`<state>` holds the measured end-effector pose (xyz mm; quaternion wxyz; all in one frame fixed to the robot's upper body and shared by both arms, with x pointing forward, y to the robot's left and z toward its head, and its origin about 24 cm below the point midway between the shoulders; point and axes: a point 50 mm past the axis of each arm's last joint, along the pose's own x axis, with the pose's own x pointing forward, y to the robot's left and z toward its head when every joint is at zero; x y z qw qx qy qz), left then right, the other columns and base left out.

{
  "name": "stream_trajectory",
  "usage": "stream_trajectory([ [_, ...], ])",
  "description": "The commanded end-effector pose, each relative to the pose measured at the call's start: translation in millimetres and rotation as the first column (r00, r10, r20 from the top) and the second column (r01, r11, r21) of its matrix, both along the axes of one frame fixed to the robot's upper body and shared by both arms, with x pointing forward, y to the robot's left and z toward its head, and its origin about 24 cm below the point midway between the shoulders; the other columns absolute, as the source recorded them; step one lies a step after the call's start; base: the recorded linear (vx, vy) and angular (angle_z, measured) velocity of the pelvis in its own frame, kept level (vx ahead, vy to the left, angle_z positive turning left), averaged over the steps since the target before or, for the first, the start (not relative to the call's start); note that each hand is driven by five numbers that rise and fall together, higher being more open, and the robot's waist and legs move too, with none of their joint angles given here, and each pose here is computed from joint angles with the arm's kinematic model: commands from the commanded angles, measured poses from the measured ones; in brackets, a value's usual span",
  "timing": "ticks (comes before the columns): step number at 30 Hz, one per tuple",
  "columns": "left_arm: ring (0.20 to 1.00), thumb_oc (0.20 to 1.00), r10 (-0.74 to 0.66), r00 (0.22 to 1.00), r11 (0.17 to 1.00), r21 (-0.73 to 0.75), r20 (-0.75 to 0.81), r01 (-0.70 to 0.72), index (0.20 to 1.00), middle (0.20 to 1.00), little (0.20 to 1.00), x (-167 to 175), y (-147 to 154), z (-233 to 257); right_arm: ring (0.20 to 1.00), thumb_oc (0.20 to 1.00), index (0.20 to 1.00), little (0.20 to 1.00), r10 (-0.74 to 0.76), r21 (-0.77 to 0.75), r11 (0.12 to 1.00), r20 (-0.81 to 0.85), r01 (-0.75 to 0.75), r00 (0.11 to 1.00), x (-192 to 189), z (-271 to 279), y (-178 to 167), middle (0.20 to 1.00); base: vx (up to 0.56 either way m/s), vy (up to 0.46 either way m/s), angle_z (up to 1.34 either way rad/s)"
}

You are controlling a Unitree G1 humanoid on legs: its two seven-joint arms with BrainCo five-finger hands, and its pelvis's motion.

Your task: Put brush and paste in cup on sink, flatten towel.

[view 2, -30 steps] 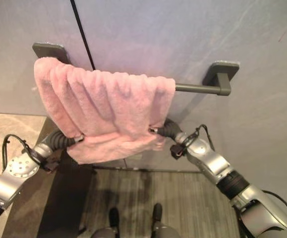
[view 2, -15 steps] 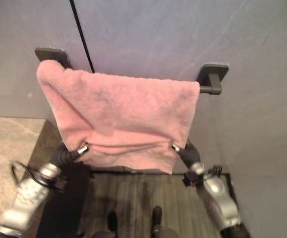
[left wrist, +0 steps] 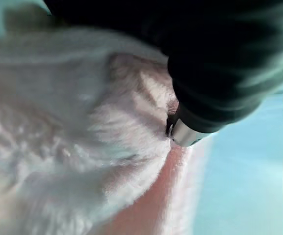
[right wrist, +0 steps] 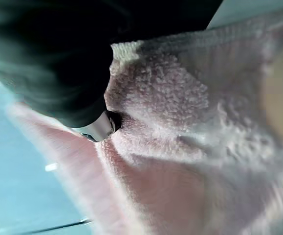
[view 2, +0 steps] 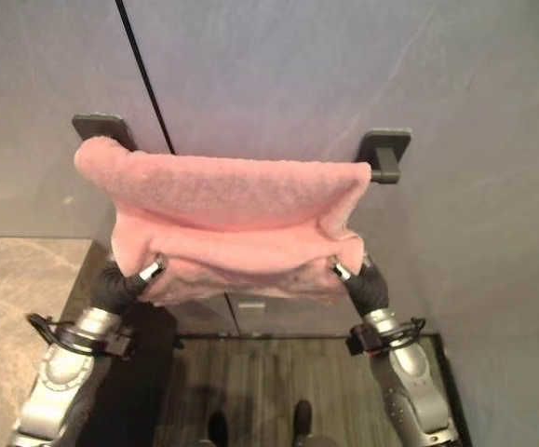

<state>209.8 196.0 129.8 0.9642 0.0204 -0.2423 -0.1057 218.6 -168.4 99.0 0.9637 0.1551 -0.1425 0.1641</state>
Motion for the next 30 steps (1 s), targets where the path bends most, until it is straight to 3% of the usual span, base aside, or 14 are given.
stream_trajectory([
  [1, 0.2, 0.2, 0.0, 0.999, 0.99, 0.142, 0.048, -0.007, 0.2, 0.2, 0.2, 9.7, 1.0, 6.4, 0.2, 0.2, 0.2, 0.2, -0.042, 0.052, 0.998, 0.084, 0.038, 0.996, 10.9, 14.0, -0.7, 0.2, 0.0, 0.0, 0.0],
  [5, 0.2, 0.2, -0.021, 1.0, 0.994, 0.105, 0.006, 0.02, 0.2, 0.2, 0.2, 6.8, -0.3, -0.3, 0.2, 0.2, 0.2, 0.2, -0.01, 0.027, 1.0, 0.095, 0.007, 0.995, 6.0, 16.1, 2.7, 0.2, 0.0, 0.0, 0.0],
  [7, 0.2, 0.2, -0.054, 0.991, 0.988, 0.152, 0.12, 0.035, 0.2, 0.2, 0.2, 0.4, -4.5, 22.5, 0.2, 0.2, 0.2, 0.2, -0.015, 0.03, 0.999, 0.154, 0.01, 0.988, 4.8, 27.4, 1.8, 0.2, 0.0, 0.0, 0.0],
  [9, 0.2, 0.2, -0.032, 0.999, 0.996, 0.079, 0.013, 0.031, 0.2, 0.2, 0.2, 3.7, -0.6, 2.0, 0.2, 0.2, 0.2, 0.2, -0.031, -0.003, 0.999, 0.141, 0.032, 0.989, 4.0, 24.1, -0.2, 0.2, 0.0, 0.0, 0.0],
  [12, 0.2, 0.2, -0.029, 0.999, 0.976, 0.215, -0.038, 0.036, 0.2, 0.2, 0.2, 9.7, -5.2, -11.9, 0.2, 0.2, 0.2, 0.2, -0.069, 0.002, 0.998, 0.061, 0.069, 0.996, 12.5, 8.4, -0.4, 0.2, 0.0, 0.0, 0.0],
  [15, 0.2, 0.2, -0.04, 0.993, 0.976, 0.207, -0.114, 0.063, 0.2, 0.2, 0.2, 7.9, -3.4, -26.4, 0.2, 0.2, 0.2, 0.2, -0.066, -0.023, 0.997, 0.062, 0.067, 0.996, 11.7, 7.0, -1.1, 0.2, 0.0, 0.0, 0.0],
  [17, 0.2, 0.2, 0.041, 0.949, 0.941, 0.332, -0.313, 0.069, 0.2, 0.2, 0.2, 14.4, -1.9, -79.7, 0.2, 0.2, 0.2, 0.2, -0.148, -0.1, 0.986, -0.122, 0.136, 0.981, 17.6, -34.7, -7.0, 0.2, 0.0, 0.0, 0.0],
  [18, 0.598, 0.598, 0.041, 0.946, 0.933, 0.351, -0.321, 0.078, 0.598, 0.598, 0.598, 15.4, -3.5, -83.7, 1.0, 1.0, 1.0, 1.0, -0.157, -0.106, 0.984, -0.16, 0.141, 0.975, 19.5, -43.3, -8.1, 1.0, -0.01, 0.0, 0.07],
  [19, 1.0, 1.0, 0.072, 0.931, 0.912, 0.401, -0.358, 0.084, 1.0, 1.0, 1.0, 13.8, -1.3, -95.8, 1.0, 1.0, 1.0, 1.0, -0.175, -0.162, 0.976, -0.194, 0.145, 0.965, 19.9, -52.6, -10.1, 1.0, 0.0, -0.011, 0.03],
  [23, 1.0, 1.0, 0.138, 0.88, 0.914, 0.4, -0.454, 0.063, 1.0, 1.0, 1.0, 7.7, 2.9, -123.4, 1.0, 1.0, 1.0, 1.0, -0.175, -0.144, 0.98, -0.263, 0.14, 0.949, 15.7, -66.0, -13.5, 1.0, 0.0, -0.004, 0.02],
  [25, 1.0, 1.0, 0.243, 0.756, 0.915, 0.403, -0.607, 0.03, 1.0, 1.0, 1.0, -4.8, 12.4, -166.5, 1.0, 1.0, 1.0, 1.0, -0.273, -0.194, 0.958, -0.401, 0.21, 0.874, 10.2, -100.1, -27.1, 1.0, 0.0, 0.0, 0.0],
  [27, 1.0, 1.0, 0.33, 0.701, 0.872, 0.488, -0.632, 0.03, 1.0, 1.0, 1.0, -10.2, 21.5, -184.9, 1.0, 1.0, 1.0, 1.0, -0.333, -0.291, 0.932, -0.458, 0.215, 0.824, 5.8, -120.1, -35.8, 1.0, 0.0, 0.0, 0.0],
  [29, 1.0, 1.0, 0.42, 0.563, 0.844, 0.534, -0.711, 0.044, 1.0, 1.0, 1.0, -28.5, 32.7, -216.5, 1.0, 1.0, 1.0, 1.0, -0.382, -0.334, 0.916, -0.555, 0.224, 0.739, -5.6, -146.9, -46.5, 1.0, 0.0, 0.0, 0.0],
  [30, 1.0, 1.0, 0.455, 0.55, 0.82, 0.57, -0.7, 0.047, 1.0, 1.0, 1.0, -28.2, 35.4, -220.5, 1.0, 1.0, 1.0, 1.0, -0.405, -0.345, 0.909, -0.602, 0.233, 0.688, -12.1, -160.3, -50.0, 1.0, 0.0, 0.0, 0.0],
])
